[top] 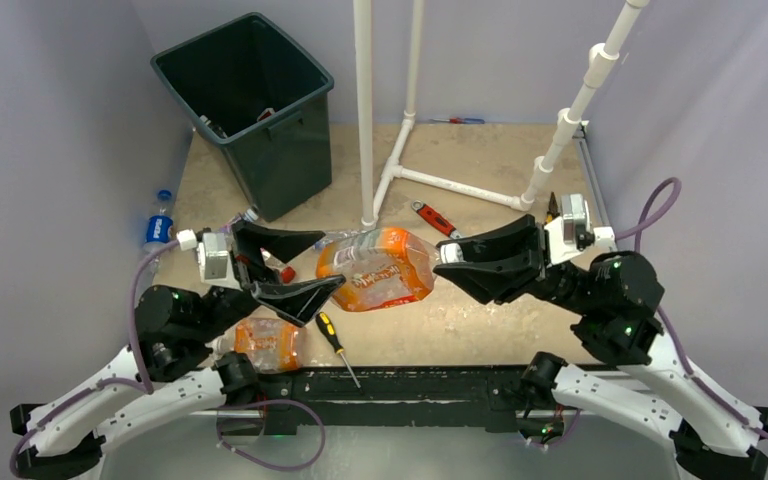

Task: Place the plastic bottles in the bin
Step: Place the plastic bottle in the trash bin.

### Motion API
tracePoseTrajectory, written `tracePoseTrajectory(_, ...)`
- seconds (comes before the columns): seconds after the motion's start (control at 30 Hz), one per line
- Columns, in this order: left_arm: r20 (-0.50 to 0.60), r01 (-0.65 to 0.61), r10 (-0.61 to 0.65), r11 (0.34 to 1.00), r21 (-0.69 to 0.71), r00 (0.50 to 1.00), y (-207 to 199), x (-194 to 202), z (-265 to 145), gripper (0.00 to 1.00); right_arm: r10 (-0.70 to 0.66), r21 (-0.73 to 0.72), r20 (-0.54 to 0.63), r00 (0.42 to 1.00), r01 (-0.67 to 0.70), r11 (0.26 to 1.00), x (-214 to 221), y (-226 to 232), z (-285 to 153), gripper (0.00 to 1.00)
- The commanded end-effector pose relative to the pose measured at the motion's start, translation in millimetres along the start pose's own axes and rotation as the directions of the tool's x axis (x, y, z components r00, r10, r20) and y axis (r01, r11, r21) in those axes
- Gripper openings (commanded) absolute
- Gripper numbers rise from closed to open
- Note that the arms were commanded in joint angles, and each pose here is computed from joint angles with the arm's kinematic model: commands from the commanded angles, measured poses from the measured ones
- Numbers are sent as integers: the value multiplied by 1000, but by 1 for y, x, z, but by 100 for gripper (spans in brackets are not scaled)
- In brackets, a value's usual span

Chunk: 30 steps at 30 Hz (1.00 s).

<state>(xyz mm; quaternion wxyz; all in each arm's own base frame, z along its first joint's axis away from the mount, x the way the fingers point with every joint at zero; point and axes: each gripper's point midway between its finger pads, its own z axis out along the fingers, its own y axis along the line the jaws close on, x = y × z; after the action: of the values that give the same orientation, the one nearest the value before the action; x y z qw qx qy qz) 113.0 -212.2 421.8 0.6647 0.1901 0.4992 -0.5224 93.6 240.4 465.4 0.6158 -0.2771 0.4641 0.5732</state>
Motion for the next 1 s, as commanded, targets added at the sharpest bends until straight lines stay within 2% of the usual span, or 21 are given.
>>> tracePoseTrajectory(0.0, -161, -146, 162, 983, 109, 974, -11, 19, 8, 90, -63, -54, -223, 973, 53, 997, 27, 2, 4, 0)
tracePoseTrajectory(0.07, -213, -188, 224, 966, 178, 951, -18, 26, 11, 90, -63, -67, -257, 964, 47, 997, 29, 3, 7, 0)
tracePoseTrajectory(0.17, -282, -183, 265, 940, 287, 922, -32, 41, 16, 90, -72, -98, -285, 956, 46, 994, 31, 7, 9, 0)
tracePoseTrajectory(0.27, -334, -143, 274, 919, 368, 902, -42, 57, 19, 81, -78, -115, -307, 949, 45, 992, 33, 9, 10, 0)
tracePoseTrajectory(0.33, -364, -116, 278, 905, 409, 889, -47, 67, 20, 69, -88, -123, -313, 946, 51, 991, 32, 9, 11, 0)
tracePoseTrajectory(0.57, -424, -48, 267, 886, 460, 865, -54, 87, 22, 2, -106, -112, -286, 952, 76, 991, 27, 5, 16, 0)
tracePoseTrajectory(0.6, -420, -48, 265, 887, 459, 868, -54, 86, 23, 0, -108, -99, -278, 954, 84, 992, 25, 3, 17, 8)
tracePoseTrajectory(0.67, -391, -58, 251, 895, 443, 886, -54, 77, 23, 0, -109, -75, -259, 960, 92, 993, 22, 0, 15, 50)
tracePoseTrajectory(0.77, -302, -98, 223, 921, 378, 927, -49, 56, 25, 0, -99, -22, -212, 972, 96, 995, 21, -6, 7, 96)
tracePoseTrajectory(0.87, -149, -120, 164, 957, 264, 975, -39, 20, 26, 0, -80, -6, -177, 981, 80, 997, 31, -9, -1, 99)
tracePoseTrajectory(0.97, -29, -73, 81, 974, 215, 996, -37, -2, 24, 0, -53, -27, -150, 987, 49, 998, 41, -7, -2, 99)
